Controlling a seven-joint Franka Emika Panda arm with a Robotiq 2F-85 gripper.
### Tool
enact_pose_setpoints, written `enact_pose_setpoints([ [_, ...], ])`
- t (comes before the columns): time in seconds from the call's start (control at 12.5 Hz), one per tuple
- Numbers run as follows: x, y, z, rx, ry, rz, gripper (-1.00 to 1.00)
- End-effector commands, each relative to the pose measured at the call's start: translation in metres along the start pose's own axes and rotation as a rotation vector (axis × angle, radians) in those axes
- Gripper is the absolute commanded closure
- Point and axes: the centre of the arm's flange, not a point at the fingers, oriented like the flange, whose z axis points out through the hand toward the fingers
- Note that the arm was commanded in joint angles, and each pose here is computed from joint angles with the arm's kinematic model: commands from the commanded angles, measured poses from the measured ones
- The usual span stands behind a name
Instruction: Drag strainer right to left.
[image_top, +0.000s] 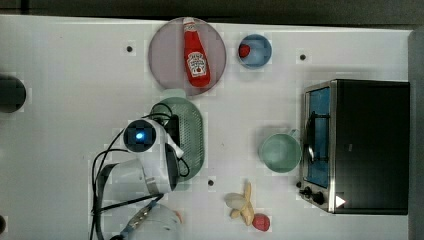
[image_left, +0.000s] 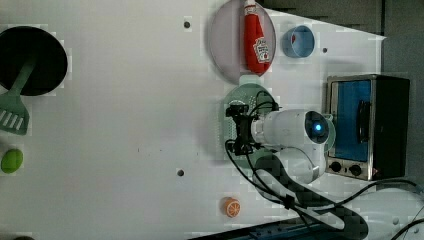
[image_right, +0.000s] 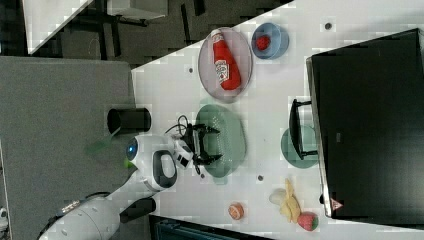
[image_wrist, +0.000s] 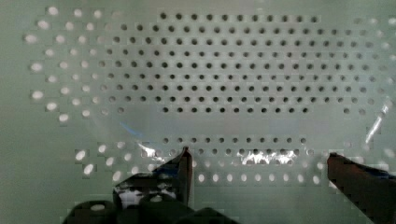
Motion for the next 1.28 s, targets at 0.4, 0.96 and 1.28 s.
enact_pose_setpoints([
  [0.4, -0.079, -0.008, -0.009, 0.001, -0.034, 0.017, -1.00],
  [0.96, -0.139, -0.011, -0.007, 0.013, -0.044, 0.047, -1.00],
  [1.28, -0.169, -0.015, -0.006, 0.019, -0.051, 0.035, -1.00],
])
